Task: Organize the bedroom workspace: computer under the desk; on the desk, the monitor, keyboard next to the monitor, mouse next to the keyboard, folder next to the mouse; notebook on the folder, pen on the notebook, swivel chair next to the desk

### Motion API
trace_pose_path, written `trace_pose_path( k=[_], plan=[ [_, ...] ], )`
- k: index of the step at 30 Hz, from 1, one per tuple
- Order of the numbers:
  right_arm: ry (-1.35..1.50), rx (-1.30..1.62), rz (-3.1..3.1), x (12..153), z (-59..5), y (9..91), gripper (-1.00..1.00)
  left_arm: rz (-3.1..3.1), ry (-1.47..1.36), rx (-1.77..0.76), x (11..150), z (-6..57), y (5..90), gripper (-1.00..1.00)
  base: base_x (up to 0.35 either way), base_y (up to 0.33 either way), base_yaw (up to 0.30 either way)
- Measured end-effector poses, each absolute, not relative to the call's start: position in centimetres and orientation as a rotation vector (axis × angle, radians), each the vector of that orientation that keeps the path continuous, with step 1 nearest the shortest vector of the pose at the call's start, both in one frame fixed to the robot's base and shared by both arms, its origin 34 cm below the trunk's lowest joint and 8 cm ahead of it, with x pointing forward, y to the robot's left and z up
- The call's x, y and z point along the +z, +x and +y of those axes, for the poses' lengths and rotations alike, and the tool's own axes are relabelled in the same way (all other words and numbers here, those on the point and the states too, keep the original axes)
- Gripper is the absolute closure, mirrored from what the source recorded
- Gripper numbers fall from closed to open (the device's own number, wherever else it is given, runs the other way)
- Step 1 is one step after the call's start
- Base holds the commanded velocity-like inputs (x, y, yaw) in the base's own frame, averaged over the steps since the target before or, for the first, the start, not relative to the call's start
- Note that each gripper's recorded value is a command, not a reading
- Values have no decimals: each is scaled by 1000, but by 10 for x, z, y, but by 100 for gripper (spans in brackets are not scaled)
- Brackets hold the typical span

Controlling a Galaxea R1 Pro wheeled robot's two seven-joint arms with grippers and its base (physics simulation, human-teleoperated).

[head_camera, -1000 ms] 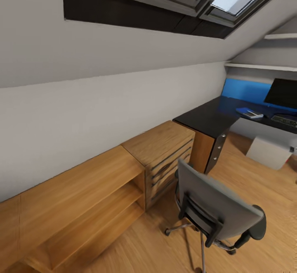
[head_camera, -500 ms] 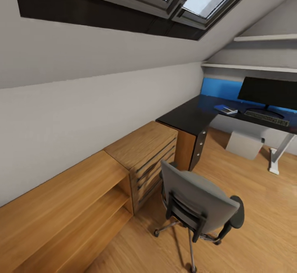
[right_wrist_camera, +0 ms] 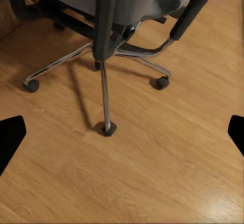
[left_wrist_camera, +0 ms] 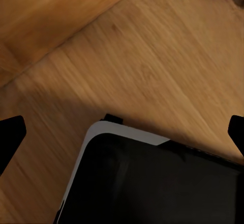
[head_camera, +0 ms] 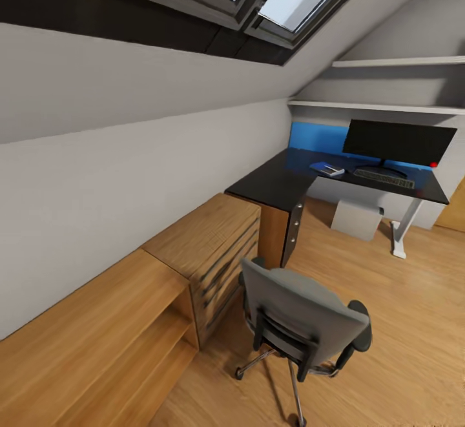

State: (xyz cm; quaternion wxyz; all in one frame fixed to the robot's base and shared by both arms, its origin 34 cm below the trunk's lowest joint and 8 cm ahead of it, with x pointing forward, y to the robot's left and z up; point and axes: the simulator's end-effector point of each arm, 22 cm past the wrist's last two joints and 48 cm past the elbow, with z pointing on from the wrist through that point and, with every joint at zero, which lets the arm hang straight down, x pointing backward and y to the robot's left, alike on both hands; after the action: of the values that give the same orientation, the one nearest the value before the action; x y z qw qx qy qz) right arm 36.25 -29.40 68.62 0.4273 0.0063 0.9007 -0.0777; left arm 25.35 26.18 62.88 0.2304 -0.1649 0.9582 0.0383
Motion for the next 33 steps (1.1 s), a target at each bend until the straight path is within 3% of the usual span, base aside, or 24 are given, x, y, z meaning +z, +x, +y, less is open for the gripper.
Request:
trace_pose_path(
  k=[10,33],
  plan=[
    [17,-194,2245,687,-294,364,-100,2635,-431,92,629,257,256,-100,62,235,-264],
    [15,-190,2235,690,-292,368,-100,2629,-405,76,631,252,260,-100,2,13,-264]
  ],
)
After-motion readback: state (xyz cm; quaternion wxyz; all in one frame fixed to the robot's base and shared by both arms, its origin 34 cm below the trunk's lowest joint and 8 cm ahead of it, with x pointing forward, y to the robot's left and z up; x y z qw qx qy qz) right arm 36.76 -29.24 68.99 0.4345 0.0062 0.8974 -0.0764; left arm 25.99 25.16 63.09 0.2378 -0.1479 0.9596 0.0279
